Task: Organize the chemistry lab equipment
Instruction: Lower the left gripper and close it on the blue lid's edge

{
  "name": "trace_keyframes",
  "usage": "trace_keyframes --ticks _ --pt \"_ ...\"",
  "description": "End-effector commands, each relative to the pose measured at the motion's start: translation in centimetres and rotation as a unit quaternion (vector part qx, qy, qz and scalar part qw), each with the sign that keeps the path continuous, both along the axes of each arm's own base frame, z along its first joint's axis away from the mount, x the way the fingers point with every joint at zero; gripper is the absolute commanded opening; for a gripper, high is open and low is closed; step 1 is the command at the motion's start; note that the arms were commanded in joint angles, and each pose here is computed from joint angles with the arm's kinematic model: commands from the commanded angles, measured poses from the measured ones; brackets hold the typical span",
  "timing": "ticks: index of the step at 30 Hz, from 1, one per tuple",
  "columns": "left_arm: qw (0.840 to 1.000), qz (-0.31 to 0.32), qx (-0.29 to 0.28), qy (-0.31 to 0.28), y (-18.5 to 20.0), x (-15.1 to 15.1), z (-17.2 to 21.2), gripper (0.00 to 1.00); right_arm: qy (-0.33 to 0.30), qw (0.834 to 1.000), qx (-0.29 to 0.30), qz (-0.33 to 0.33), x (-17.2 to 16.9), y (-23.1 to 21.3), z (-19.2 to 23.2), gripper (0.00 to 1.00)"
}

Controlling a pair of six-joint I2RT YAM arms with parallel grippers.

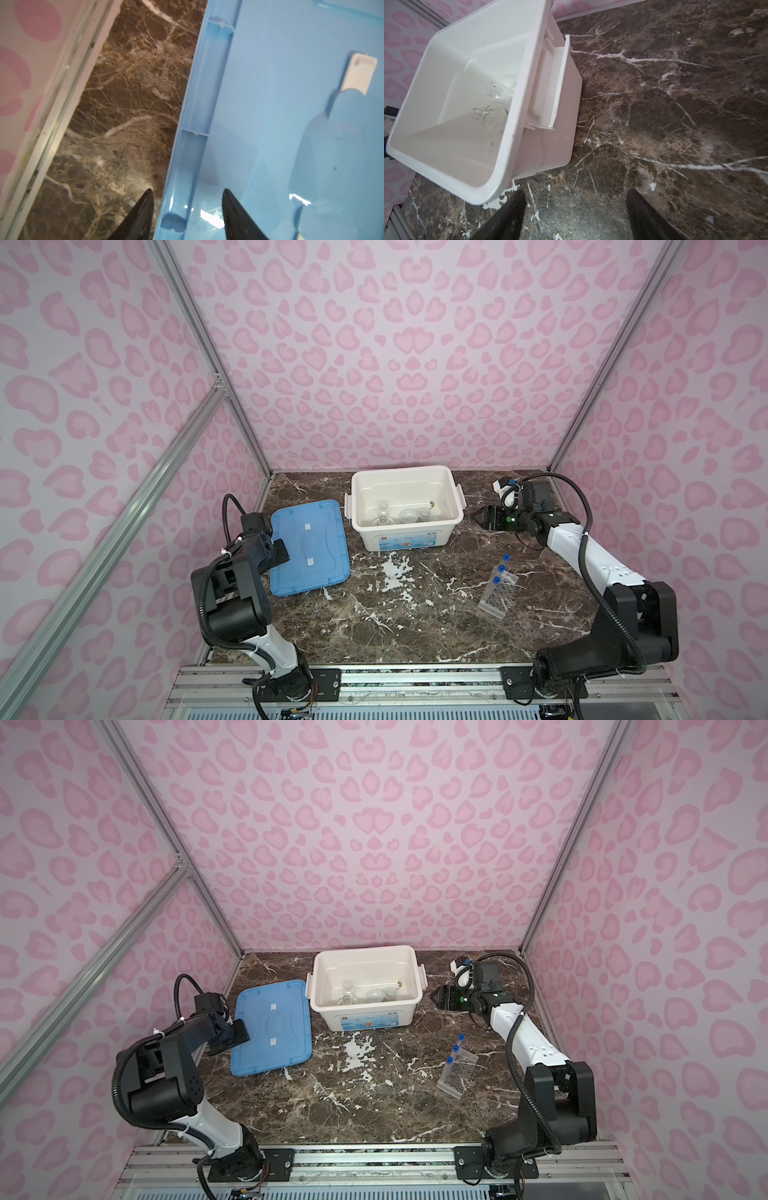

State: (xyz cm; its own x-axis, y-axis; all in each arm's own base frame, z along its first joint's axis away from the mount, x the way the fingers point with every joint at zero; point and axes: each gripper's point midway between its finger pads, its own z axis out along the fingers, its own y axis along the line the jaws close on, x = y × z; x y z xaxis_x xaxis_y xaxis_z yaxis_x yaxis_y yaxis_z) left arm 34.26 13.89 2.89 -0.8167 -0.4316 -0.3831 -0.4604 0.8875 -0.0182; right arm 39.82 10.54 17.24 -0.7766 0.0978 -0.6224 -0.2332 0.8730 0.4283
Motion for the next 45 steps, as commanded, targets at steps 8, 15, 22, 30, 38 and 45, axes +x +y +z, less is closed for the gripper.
trace_keyframes --ticks 8,15,22,30,38,45 --pt "0.998 -0.030 -0.048 0.036 -1.0 -0.1 -1.7 0.34 0.006 1.000 0.004 -0.005 -0.4 -0.4 0.2 0.78" --pt "0.994 -0.051 -0.082 0.041 -2.2 0.0 -2.6 0.20 0.004 1.000 0.005 -0.012 -0.1 -0.5 0.5 0.78" --pt "0.994 -0.052 -0.092 0.034 -2.5 0.3 -2.2 0.13 0.008 1.000 0.008 -0.016 -0.1 -0.5 0.5 0.78" --pt "0.995 -0.047 -0.088 0.026 -2.6 0.2 -1.1 0.04 0.007 1.000 0.013 -0.022 -0.1 -0.5 0.7 0.78" --pt "0.997 -0.029 -0.073 -0.015 -2.4 0.9 2.4 0.04 -0.007 0.999 0.026 -0.018 0.0 -0.1 1.9 0.78" --pt "0.997 -0.005 -0.052 -0.056 -1.8 1.3 6.1 0.04 -0.011 0.999 0.041 -0.009 0.0 0.8 2.6 0.77"
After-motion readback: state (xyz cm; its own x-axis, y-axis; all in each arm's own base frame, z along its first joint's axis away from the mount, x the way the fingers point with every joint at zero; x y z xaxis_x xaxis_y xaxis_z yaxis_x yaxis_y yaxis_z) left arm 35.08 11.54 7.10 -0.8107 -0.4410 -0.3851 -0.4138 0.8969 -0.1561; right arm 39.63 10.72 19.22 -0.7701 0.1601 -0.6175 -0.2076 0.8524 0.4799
